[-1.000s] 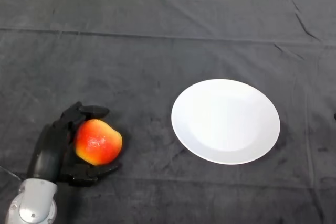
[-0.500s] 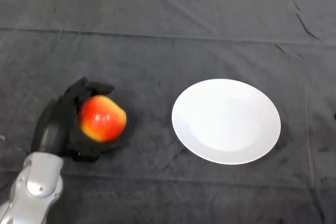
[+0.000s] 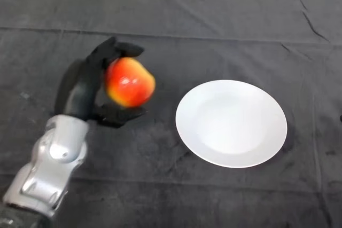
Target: Move the apple to the plate
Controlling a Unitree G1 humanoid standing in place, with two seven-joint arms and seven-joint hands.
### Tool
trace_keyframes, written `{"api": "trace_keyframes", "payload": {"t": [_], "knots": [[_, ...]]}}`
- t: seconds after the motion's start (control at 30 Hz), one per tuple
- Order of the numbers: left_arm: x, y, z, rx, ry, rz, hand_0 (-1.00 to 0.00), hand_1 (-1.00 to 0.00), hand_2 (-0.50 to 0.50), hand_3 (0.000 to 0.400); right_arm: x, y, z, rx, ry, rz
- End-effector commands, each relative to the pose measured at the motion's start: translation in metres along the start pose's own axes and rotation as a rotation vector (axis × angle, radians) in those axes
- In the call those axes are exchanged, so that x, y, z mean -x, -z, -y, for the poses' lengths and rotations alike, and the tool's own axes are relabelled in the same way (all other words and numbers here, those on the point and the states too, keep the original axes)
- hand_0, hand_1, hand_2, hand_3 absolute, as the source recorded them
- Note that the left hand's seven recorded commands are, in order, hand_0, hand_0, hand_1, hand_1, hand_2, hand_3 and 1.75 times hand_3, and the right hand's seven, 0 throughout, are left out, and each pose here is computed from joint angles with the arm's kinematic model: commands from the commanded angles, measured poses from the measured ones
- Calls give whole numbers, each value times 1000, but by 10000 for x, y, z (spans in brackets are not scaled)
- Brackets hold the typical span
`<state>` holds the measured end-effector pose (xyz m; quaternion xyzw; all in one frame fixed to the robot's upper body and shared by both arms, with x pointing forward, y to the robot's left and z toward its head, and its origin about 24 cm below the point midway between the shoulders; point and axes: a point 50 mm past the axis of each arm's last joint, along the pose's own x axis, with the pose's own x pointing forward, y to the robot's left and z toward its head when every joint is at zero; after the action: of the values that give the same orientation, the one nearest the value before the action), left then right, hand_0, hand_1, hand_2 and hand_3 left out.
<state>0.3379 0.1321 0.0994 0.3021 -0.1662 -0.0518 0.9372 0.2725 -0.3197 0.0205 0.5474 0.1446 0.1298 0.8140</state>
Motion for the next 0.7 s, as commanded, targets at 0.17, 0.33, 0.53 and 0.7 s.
{"api": "trace_keyframes", "payload": {"t": [0.17, 0.33, 0.53, 0.7], "knots": [[-218, -174, 192, 3, 30, 62, -1000, -1000, 0, 400, 69, -59, 8, 16, 12, 25], [-302, -217, 322, 30, 66, 70, -1000, -1000, 0, 400, 69, -61, 8, 15, 11, 25], [-356, -231, 439, 58, 105, 69, -1000, -1000, 0, 400, 70, -62, 7, 14, 10, 25], [-350, -243, 579, 79, 137, 63, -1000, -1000, 0, 400, 71, -63, 6, 12, 9, 25]]}}
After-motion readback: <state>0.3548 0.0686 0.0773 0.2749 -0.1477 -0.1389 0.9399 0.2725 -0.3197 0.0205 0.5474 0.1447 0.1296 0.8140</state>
